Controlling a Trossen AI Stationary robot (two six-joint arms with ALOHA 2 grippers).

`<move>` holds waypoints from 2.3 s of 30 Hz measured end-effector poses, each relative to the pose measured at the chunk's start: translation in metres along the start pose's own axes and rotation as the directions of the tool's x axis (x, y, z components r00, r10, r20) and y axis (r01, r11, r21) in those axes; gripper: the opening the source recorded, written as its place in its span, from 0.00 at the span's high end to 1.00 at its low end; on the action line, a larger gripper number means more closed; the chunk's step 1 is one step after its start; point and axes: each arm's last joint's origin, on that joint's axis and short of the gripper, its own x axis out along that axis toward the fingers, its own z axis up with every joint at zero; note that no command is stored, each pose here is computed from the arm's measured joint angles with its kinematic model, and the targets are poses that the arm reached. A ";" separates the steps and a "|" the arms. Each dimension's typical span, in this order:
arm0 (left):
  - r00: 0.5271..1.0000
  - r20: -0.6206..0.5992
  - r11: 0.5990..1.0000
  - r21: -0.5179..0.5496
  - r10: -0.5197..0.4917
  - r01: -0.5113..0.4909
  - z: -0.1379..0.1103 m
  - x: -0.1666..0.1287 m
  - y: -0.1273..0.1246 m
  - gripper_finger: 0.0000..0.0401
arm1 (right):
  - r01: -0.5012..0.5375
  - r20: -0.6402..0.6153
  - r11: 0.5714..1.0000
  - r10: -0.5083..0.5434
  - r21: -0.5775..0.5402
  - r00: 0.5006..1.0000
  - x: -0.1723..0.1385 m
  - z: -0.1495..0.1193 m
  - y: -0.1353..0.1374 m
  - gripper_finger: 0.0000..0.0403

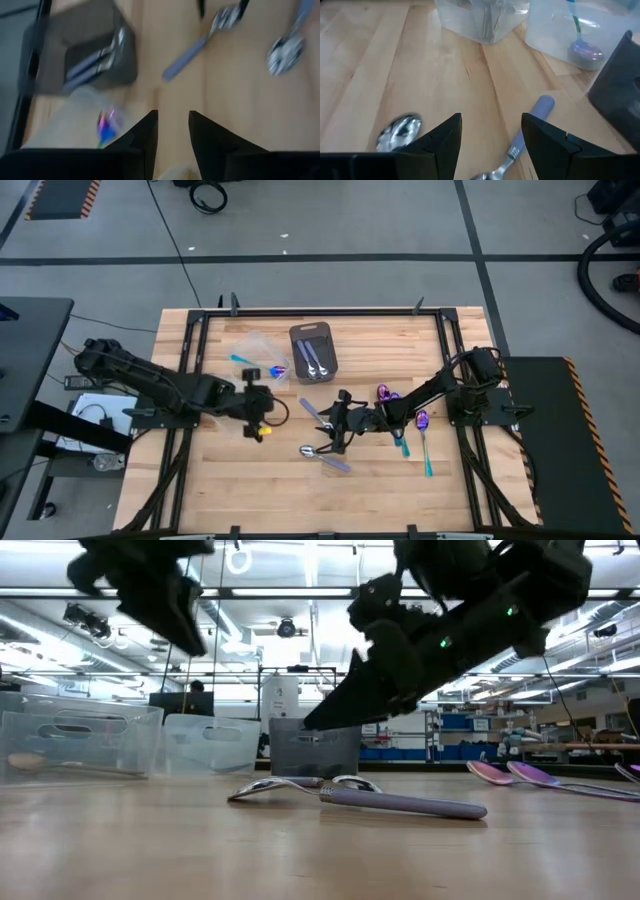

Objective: Sort silverware by color (type)
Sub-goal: Put the blue spoon into the top transparent bin

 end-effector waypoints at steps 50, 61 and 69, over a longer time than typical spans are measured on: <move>0.955 0.197 0.954 -0.160 -0.219 0.252 0.032 0.035 -0.023 0.71 | 0.200 -0.866 0.979 -0.073 0.031 0.495 -0.116 -0.005 -0.130 0.50; 0.904 0.162 0.877 -0.224 -0.396 0.424 0.024 0.019 -0.054 0.71 | 0.055 -0.879 0.986 0.114 0.157 0.462 -0.097 -0.020 -0.158 0.54; 0.873 0.145 0.861 -0.154 -0.465 0.484 0.016 0.003 -0.081 0.71 | -0.018 -0.894 0.982 0.176 0.185 0.413 -0.084 -0.032 -0.159 0.64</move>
